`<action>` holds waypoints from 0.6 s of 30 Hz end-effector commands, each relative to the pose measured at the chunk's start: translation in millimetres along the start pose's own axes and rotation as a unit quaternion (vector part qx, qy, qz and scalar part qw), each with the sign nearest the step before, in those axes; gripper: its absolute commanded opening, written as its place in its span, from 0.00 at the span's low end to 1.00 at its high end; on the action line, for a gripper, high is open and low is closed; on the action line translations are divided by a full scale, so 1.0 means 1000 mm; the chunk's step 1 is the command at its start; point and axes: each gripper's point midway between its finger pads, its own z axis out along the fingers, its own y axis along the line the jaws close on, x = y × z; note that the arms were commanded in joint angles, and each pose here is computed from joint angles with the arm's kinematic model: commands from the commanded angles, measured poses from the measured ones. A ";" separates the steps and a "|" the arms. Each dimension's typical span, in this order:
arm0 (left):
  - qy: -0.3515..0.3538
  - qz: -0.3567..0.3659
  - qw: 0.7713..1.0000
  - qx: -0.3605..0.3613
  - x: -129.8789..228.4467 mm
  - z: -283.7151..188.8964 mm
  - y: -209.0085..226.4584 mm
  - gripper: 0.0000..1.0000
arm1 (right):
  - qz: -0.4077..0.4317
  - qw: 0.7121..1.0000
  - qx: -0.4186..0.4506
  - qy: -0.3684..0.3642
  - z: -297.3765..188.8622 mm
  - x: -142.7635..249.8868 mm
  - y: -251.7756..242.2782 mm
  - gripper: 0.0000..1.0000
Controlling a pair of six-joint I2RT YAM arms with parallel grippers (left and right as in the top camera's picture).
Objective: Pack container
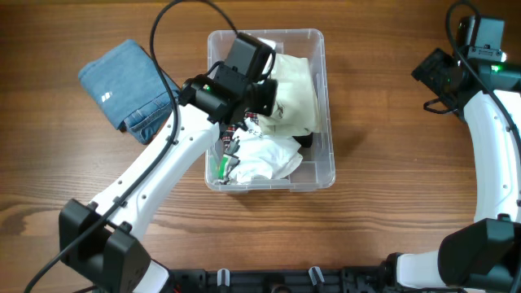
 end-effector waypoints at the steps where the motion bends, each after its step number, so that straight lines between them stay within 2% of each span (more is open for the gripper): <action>1: 0.057 -0.047 0.997 -0.026 0.025 0.028 0.011 0.04 | 0.008 1.000 0.001 0.005 0.004 0.002 0.000 1.00; 8: 0.162 -0.071 0.984 0.030 0.071 0.086 -0.011 0.04 | 0.008 1.000 0.001 0.005 0.004 0.002 0.000 1.00; 11: 0.190 -0.073 0.979 0.027 0.087 0.104 -0.012 0.04 | 0.008 1.000 0.001 0.005 0.004 0.002 0.000 1.00; 14: 0.179 -0.070 0.981 0.026 0.083 0.112 -0.012 0.04 | 0.008 1.000 0.001 0.005 0.005 0.002 0.000 1.00; 18: 0.108 -0.053 0.992 0.032 0.048 0.115 -0.013 0.04 | 0.008 1.000 0.001 0.005 0.004 0.002 0.000 1.00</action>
